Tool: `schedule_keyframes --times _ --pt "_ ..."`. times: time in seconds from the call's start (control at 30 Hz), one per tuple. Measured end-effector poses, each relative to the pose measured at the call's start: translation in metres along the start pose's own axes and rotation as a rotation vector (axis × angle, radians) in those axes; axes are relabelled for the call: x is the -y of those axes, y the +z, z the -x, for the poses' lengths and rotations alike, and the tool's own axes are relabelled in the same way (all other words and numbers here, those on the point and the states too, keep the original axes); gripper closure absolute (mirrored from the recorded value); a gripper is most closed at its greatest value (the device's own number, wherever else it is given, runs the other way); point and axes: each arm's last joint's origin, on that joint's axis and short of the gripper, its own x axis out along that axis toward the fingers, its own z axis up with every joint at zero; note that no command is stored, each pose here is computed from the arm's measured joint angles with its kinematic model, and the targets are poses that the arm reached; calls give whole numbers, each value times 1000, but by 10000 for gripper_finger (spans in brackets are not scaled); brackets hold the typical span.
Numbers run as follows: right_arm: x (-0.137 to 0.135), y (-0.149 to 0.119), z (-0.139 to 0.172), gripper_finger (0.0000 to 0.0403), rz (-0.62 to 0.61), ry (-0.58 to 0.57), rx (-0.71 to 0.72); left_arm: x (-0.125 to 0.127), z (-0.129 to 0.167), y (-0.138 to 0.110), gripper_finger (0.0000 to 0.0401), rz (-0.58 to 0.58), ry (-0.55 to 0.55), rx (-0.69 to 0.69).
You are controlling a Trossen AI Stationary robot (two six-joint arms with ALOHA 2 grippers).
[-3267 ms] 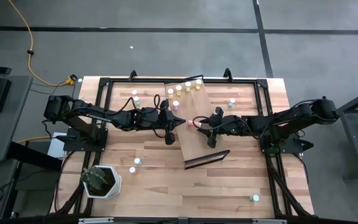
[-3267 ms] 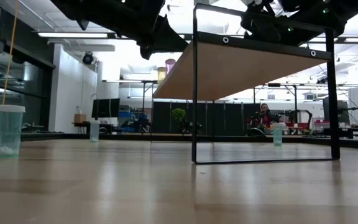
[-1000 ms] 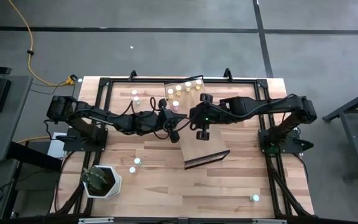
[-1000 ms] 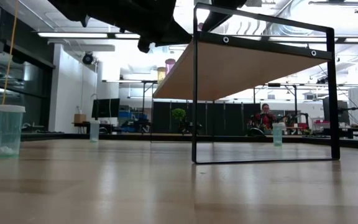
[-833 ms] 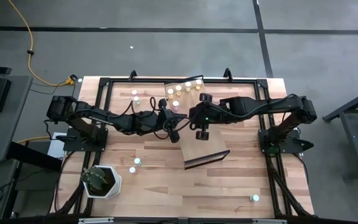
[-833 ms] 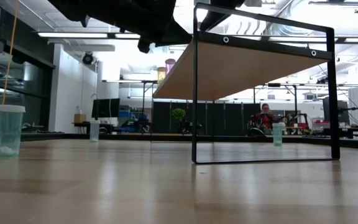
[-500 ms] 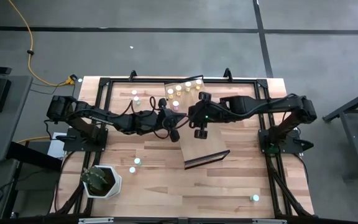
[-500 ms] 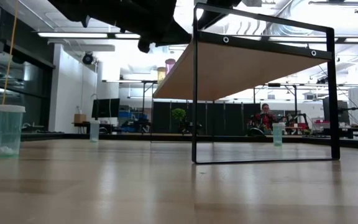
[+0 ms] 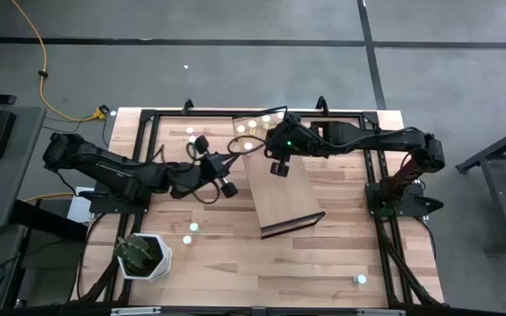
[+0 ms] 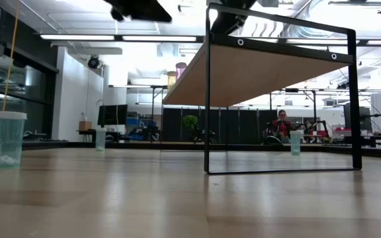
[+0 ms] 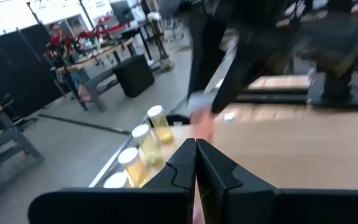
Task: Pick and place medicine bottles onto shelf by color
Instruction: Put the pink pill bottle on the shelf
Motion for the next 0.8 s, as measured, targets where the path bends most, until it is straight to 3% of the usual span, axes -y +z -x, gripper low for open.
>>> schedule_keyframes --times 0.3,0.5,0.8 --pt "-3 -5 -39 293 38 -9 -83 -27 38 -7 401 141 -121 128" --pt "-4 -4 -41 293 32 0 -76 -41 47 -14 401 193 -139 169" --pt "-5 -5 -41 293 -33 66 -77 -42 48 -13 401 209 -142 171"
